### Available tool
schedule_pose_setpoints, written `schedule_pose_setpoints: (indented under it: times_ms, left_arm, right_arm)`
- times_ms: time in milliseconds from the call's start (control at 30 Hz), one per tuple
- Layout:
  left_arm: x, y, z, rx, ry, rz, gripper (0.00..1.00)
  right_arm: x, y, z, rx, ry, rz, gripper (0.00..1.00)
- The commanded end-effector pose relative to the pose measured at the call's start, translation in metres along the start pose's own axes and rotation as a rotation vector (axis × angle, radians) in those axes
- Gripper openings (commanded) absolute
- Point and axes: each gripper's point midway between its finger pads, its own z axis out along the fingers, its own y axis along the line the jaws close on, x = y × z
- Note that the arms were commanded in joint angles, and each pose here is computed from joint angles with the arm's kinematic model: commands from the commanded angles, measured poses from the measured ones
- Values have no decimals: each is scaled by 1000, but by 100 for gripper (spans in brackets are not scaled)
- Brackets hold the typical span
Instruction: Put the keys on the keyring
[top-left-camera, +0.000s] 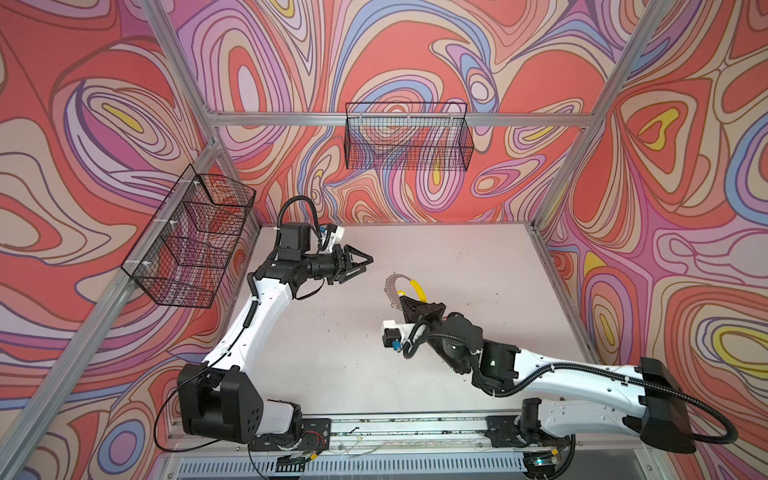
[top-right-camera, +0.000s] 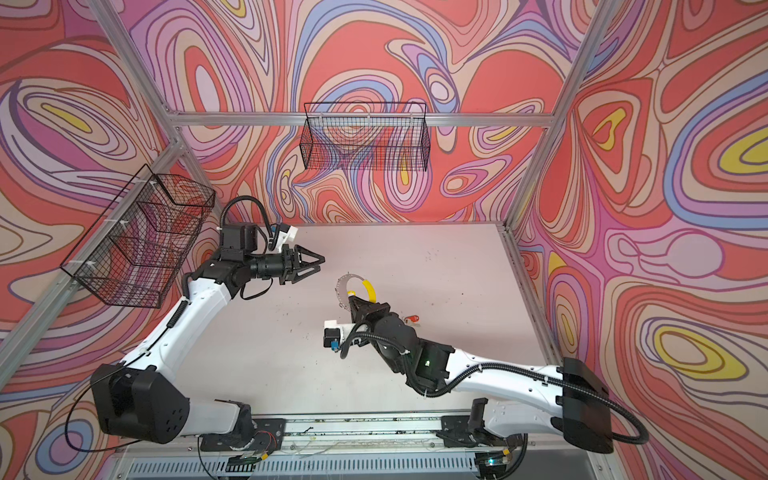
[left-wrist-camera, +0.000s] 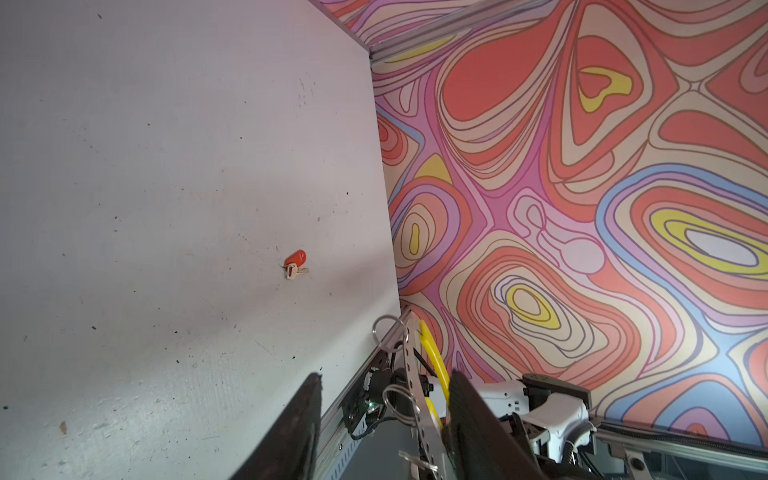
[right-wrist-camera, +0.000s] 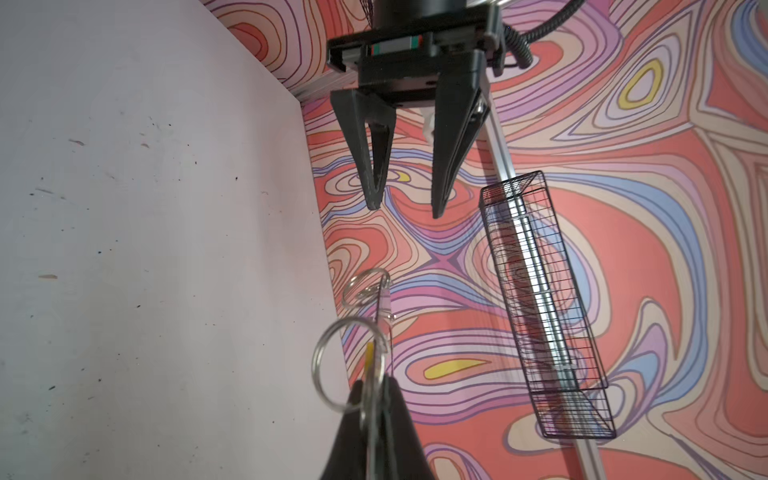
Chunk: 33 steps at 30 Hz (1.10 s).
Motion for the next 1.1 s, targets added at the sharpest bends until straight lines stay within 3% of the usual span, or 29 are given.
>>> schedule_pose_setpoints:
  times_ms: [0,133,233,467,633,733,967,1067]
  left_arm:
    - [16,-13,0,110,89,89,52]
    - [33,-25,-5,213,133,130,54]
    - [45,-17,-6,181,157,122,55]
    - [64,-32,-4,221,219,146,56]
    - [89,-28,16,190,308,141,56]
    - [87,-28,18,202,300,129,49]
    - [86,-44,13,248,313,96,16]
    - [91,-47,11,256,320,67,8]
  right_arm:
    - [-16,-31,-16,157,-60,-99,0]
    - [-18,-19,-18,153,-74,-146,0]
    - [-23,-20,-27,233,-122,-204,0]
    - [-29,-14,-26,219,-157,-231,0]
    - [-31,-13,-28,230,-179,-236,0]
    - [-30,-7,-28,214,-186,-247,0]
    - [-25,0,-28,196,-172,-240,0]
    - [-21,2,-25,172,-142,-225,0]
